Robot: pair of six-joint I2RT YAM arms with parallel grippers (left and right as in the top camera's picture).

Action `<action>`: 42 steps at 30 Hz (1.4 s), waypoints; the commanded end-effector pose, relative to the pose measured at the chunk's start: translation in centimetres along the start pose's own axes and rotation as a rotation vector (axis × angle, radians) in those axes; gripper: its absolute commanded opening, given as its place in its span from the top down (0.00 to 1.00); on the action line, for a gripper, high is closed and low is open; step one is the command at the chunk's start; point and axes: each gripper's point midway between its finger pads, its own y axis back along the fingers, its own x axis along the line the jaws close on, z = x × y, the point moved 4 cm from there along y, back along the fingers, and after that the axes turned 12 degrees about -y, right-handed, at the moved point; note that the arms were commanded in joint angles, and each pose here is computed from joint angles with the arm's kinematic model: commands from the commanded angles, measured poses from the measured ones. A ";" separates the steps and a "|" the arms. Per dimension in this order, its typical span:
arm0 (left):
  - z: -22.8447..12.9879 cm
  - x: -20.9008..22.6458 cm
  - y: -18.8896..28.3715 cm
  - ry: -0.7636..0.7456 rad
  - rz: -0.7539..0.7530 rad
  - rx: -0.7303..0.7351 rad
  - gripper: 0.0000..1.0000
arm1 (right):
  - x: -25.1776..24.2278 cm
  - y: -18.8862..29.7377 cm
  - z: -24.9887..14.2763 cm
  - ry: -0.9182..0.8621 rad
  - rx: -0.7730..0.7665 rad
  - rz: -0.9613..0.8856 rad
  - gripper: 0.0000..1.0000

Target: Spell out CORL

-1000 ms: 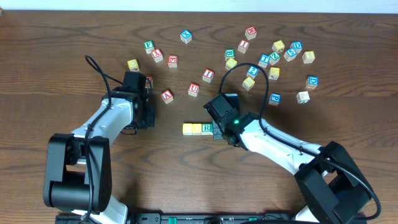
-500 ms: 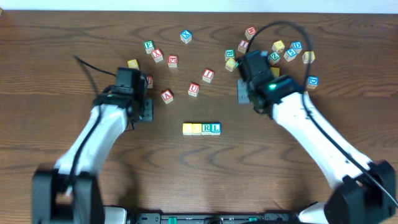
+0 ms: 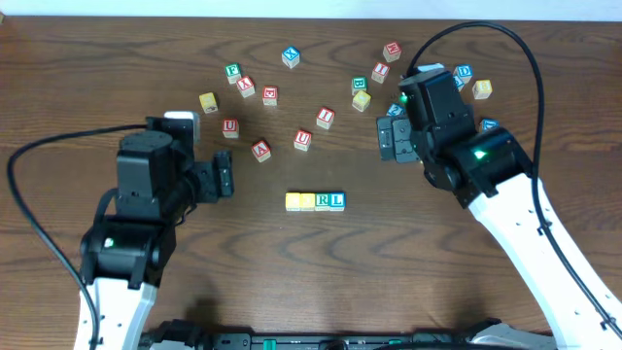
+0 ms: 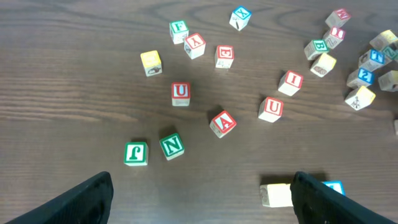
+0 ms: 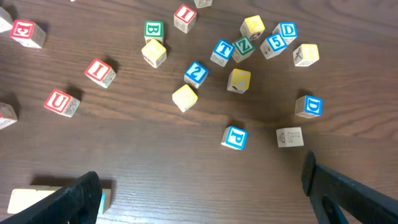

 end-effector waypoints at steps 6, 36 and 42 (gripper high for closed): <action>-0.1 -0.1 0.2 -0.003 -0.012 0.015 0.10 | -0.4 0.6 0.5 0.010 -0.019 -0.009 0.01; -1.0 -0.6 1.2 -0.011 -0.021 0.017 0.10 | -0.4 0.6 0.5 0.010 -0.019 -0.009 0.01; -4.0 -3.0 3.5 -0.084 -0.073 -0.170 0.10 | -0.4 0.6 0.5 0.010 -0.019 -0.009 0.01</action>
